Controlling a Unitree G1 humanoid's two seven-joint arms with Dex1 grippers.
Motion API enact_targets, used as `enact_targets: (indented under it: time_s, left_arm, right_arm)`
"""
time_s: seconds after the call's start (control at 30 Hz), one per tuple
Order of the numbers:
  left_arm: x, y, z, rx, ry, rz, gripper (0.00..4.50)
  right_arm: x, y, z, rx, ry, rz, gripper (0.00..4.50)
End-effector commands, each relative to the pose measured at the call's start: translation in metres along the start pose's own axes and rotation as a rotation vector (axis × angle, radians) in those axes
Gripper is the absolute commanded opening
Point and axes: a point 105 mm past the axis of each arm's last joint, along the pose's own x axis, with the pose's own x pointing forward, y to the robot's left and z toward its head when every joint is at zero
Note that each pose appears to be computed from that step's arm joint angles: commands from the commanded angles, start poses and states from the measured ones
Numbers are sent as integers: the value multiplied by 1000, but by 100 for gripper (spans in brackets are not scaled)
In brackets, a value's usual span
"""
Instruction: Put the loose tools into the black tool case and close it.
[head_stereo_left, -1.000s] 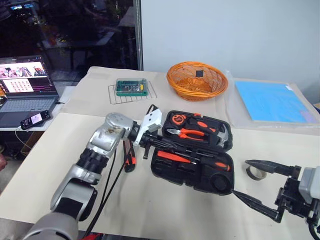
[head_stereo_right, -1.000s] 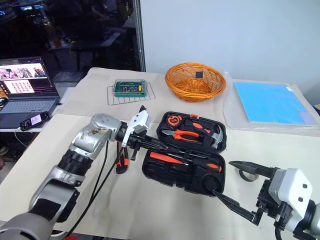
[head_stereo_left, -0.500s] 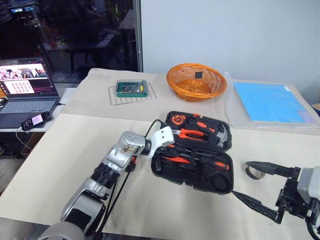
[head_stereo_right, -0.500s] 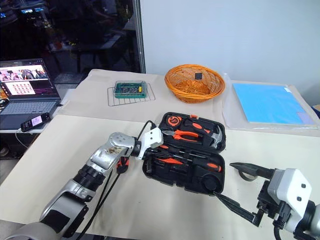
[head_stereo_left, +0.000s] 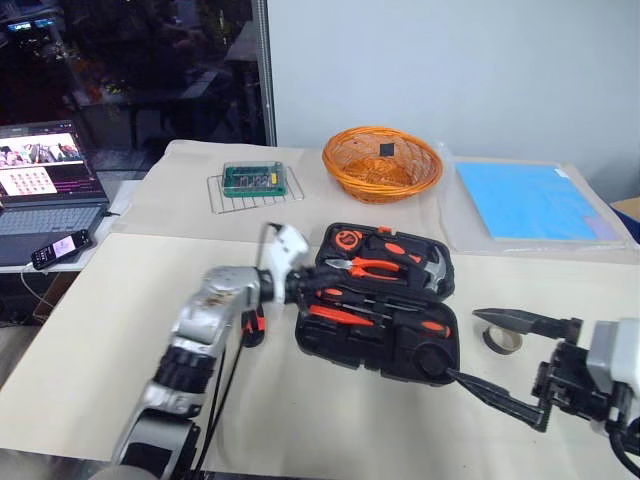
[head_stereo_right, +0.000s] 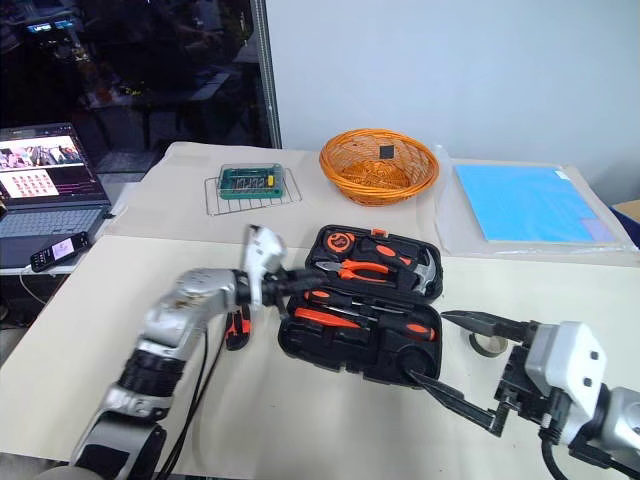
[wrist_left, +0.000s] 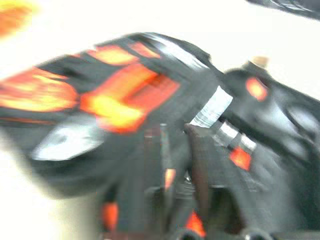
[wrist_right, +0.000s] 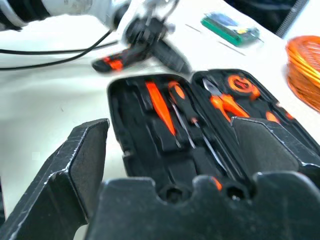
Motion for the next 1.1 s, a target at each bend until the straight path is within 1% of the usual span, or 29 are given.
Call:
enact_targets:
  time_s: [0.03,0.13,0.2,0.27,0.33,0.53,0.6,0.63,0.7,0.83,0.9,0.93,0.97,1.0,1.03,1.07,1.1]
  left_arm:
    - [-30,6,2,-86,5,243,256]
    - [-49,10,-17,-151,95,426,368]
    - [-55,8,-28,-179,158,517,441]
    - [-59,6,-39,-189,224,584,441]
    - [-62,8,-47,-211,263,640,441]
    - [-62,5,-80,-243,382,706,441]
    - [-63,1,-92,-250,409,701,391]
    - [-63,0,-95,-255,414,694,377]
    - [-65,0,-98,-259,406,699,300]
    - [-61,1,-81,-263,290,640,174]
    - [-58,-3,-63,-193,214,499,174]
    - [-54,-10,-48,-156,162,371,174]
    - [-52,-16,-38,-130,130,283,174]
    - [-52,-21,-27,-27,115,180,174]
    - [-52,-25,-20,48,113,109,174]
    - [-52,-37,-11,82,122,-77,174]
    - [-53,-46,-4,130,135,-216,174]
  right_arm:
    - [6,-2,6,-13,-37,54,450]
    - [12,-6,10,-27,-52,102,450]
    - [15,-9,13,-34,-62,136,450]
    - [16,-13,15,-41,-65,161,450]
    - [18,-16,17,-51,-65,179,450]
    - [19,-25,15,-67,-50,199,450]
    - [18,-26,18,-67,-58,206,450]
    - [18,-26,19,-67,-61,208,450]
    - [17,-28,18,-71,-54,204,450]
    - [17,-30,17,-68,-60,191,450]
    - [16,-28,14,-62,-59,181,450]
    - [16,-27,14,-56,-65,170,450]
    - [16,-27,13,-52,-70,163,450]
    - [16,-27,14,-44,-79,154,450]
    - [15,-26,14,-39,-85,148,450]
    - [14,-24,13,-34,-79,148,450]
    - [12,-21,12,-26,-72,145,450]
